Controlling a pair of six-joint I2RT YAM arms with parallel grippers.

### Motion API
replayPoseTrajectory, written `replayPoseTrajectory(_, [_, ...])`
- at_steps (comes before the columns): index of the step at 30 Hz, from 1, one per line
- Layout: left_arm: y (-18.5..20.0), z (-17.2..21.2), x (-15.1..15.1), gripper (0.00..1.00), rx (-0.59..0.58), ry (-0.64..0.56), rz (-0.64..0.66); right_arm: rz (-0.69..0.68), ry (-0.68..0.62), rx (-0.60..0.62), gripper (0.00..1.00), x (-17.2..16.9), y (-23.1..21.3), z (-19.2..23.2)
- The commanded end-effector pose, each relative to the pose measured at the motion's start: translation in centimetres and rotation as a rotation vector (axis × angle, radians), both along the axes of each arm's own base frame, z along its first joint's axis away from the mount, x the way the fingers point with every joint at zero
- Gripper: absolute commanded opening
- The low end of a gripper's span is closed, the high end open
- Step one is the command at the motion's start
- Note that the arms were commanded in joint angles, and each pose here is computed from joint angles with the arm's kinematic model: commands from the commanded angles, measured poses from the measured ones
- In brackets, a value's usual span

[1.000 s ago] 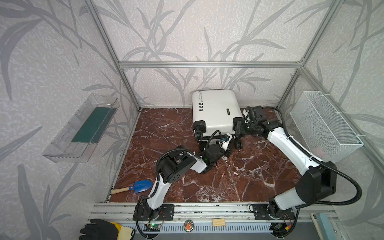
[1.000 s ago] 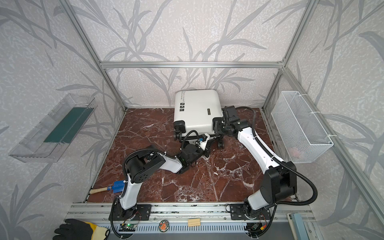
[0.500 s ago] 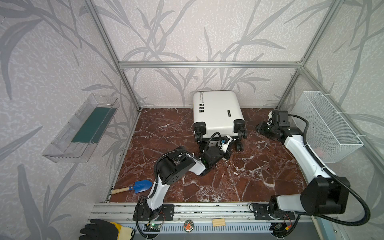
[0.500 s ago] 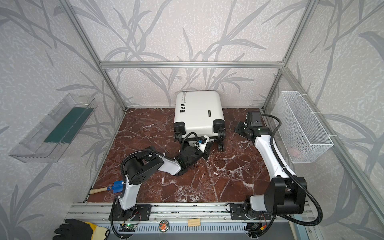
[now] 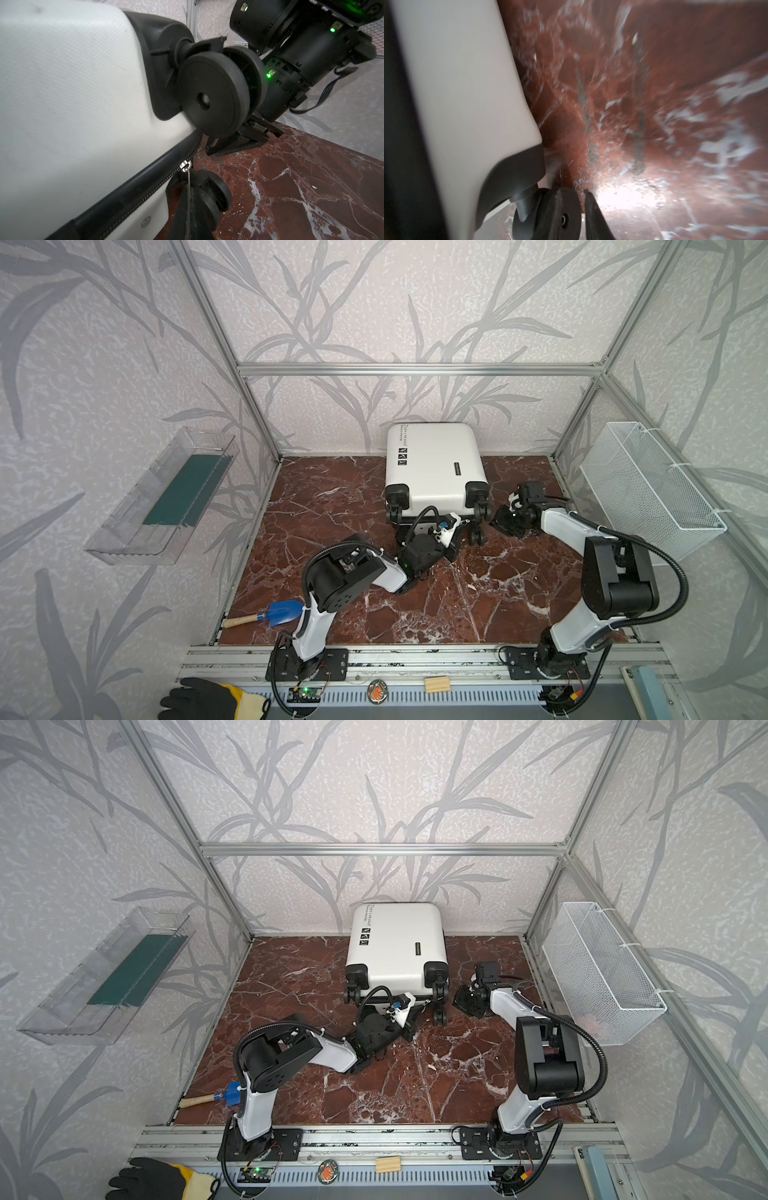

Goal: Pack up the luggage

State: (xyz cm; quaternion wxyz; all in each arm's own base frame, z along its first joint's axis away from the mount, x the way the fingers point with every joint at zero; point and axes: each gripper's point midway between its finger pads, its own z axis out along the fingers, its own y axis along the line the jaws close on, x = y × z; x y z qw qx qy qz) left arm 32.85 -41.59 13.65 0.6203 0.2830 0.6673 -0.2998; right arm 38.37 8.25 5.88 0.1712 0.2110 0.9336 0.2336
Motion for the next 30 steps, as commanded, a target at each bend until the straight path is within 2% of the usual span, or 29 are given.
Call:
replayPoseTrajectory(1, [-0.4,2.1,-1.4,0.00,-0.032,-0.045,-0.052,0.018,-0.016,0.052,0.20,0.1,1.7,-0.5])
replayPoseTrajectory(8, [-0.5,2.0,-2.0,0.00,-0.028,-0.033,-0.078,0.045,0.032,0.103,0.16,-1.3,4.5,-2.7])
replayPoseTrajectory(20, [-3.1,1.6,-4.0,0.00,-0.036,-0.012,-0.156,0.144,0.030,0.141,0.12,-2.7,10.3,-2.6])
replayPoseTrajectory(30, [-2.3,1.1,-4.2,0.00,-0.031,-0.024,-0.117,0.154,0.032,0.131,0.12,-2.8,10.7,-2.6])
